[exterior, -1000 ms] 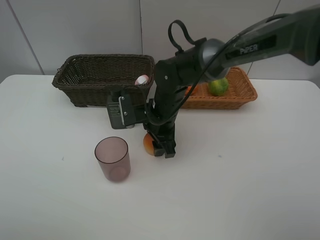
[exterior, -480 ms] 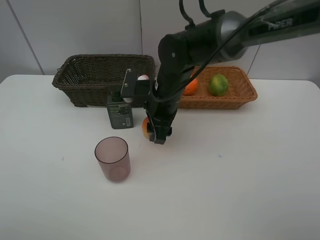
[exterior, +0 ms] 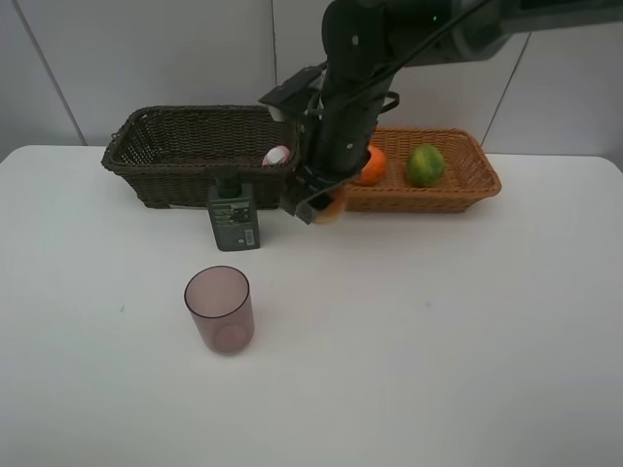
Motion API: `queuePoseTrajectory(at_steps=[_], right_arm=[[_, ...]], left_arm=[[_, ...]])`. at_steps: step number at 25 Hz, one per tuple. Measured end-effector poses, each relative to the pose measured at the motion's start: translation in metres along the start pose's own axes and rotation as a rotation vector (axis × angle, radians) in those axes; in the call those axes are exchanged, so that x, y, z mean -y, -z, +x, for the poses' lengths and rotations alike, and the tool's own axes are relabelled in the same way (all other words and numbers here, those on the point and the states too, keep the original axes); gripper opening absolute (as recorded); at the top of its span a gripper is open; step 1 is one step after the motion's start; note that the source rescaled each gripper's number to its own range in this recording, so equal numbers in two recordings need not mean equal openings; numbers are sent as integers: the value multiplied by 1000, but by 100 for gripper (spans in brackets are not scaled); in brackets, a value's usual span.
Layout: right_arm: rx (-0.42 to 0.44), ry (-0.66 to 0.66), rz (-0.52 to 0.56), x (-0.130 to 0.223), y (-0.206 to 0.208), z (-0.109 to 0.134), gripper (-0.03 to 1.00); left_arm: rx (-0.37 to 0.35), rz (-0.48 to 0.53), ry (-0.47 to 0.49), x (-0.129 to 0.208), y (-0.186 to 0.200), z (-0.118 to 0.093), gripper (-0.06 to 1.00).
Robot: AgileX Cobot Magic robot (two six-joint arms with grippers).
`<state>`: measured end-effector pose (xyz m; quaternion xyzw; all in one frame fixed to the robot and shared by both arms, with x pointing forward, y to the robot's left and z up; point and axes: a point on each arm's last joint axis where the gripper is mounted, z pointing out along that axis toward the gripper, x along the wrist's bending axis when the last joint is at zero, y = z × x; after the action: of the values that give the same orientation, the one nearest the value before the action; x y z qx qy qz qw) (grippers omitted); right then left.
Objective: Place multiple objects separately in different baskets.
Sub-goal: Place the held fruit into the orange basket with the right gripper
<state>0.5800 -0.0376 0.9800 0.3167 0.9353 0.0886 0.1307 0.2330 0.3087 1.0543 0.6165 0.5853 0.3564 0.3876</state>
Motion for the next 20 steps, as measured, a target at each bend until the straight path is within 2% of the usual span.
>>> queuePoseTrajectory(at_steps=[9,12,16,20], right_arm=[[45,-497,-37,20,9,-93,45],[69,-611,-74,28,9,-117,45],[87,-701,-100,36,-3,-137,45],[91,-722,-114,37,-23,-144,45]], left_arm=[[0,0,0,0,0,0,96],[0,0,0,0,0,0,96],[0,0,0,0,0,0,96],[0,0,0,0,0,0,96]])
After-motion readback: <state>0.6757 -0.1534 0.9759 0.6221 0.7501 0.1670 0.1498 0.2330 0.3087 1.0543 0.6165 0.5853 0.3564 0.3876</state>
